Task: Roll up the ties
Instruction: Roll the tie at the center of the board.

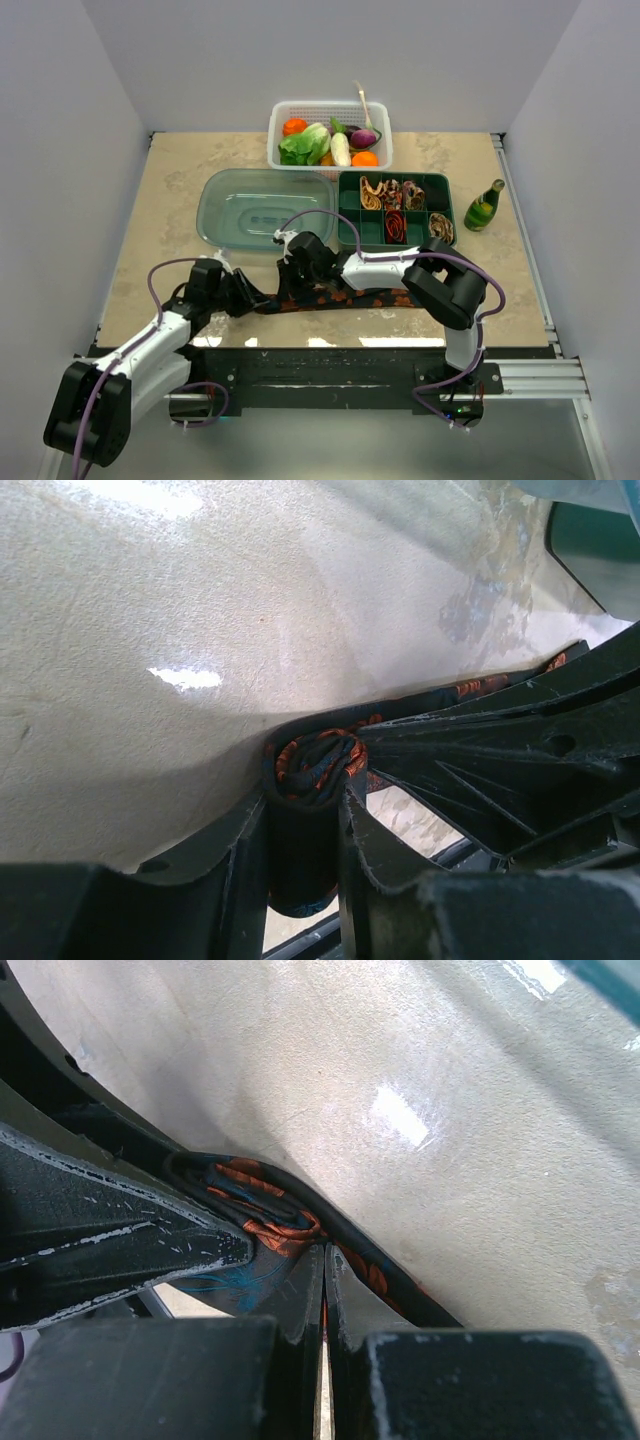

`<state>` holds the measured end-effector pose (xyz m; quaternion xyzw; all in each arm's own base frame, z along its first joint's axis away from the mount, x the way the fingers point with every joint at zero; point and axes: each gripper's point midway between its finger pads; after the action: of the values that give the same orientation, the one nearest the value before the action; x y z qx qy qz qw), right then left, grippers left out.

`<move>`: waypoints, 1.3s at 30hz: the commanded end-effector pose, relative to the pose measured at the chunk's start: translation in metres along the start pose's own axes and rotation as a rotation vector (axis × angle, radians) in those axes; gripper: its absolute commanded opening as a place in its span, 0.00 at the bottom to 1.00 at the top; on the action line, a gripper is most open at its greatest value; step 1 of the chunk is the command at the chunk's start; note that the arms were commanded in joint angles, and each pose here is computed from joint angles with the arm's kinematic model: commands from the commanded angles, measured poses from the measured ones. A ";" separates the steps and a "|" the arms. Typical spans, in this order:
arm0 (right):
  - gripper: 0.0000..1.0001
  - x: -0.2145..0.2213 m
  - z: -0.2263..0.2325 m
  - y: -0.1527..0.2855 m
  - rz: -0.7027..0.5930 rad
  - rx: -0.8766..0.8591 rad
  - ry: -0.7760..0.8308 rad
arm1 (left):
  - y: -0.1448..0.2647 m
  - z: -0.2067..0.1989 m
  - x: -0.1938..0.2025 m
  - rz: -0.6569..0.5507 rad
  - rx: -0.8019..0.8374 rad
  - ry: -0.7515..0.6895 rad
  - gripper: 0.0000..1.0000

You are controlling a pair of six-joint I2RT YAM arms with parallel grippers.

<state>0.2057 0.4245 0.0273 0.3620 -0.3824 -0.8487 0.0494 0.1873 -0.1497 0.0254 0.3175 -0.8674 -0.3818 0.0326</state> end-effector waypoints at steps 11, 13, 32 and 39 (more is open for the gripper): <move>0.00 -0.020 0.012 0.017 -0.059 -0.009 0.021 | 0.006 -0.018 -0.021 -0.049 -0.078 -0.149 0.22; 0.00 -0.021 0.013 0.018 -0.060 -0.010 0.027 | 0.008 -0.022 -0.026 -0.062 -0.097 -0.166 0.21; 0.00 -0.021 0.018 0.009 -0.045 -0.042 0.011 | 0.005 -0.050 -0.027 -0.069 -0.350 -0.408 0.09; 0.00 -0.018 0.020 0.002 -0.039 -0.069 -0.016 | 0.004 -0.067 -0.027 -0.115 -0.447 -0.481 0.07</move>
<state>0.2037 0.4220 0.0309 0.3569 -0.3852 -0.8496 0.0502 0.2076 -0.1664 0.0574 0.2191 -0.7485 -0.6180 -0.0990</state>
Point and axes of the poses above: each gripper's point midway between its finger pads, its own y axis back along the fingers, its own z axis along the line the jaws close on, x = y × z, and after that the axes turned 6 degrees about y, right-handed
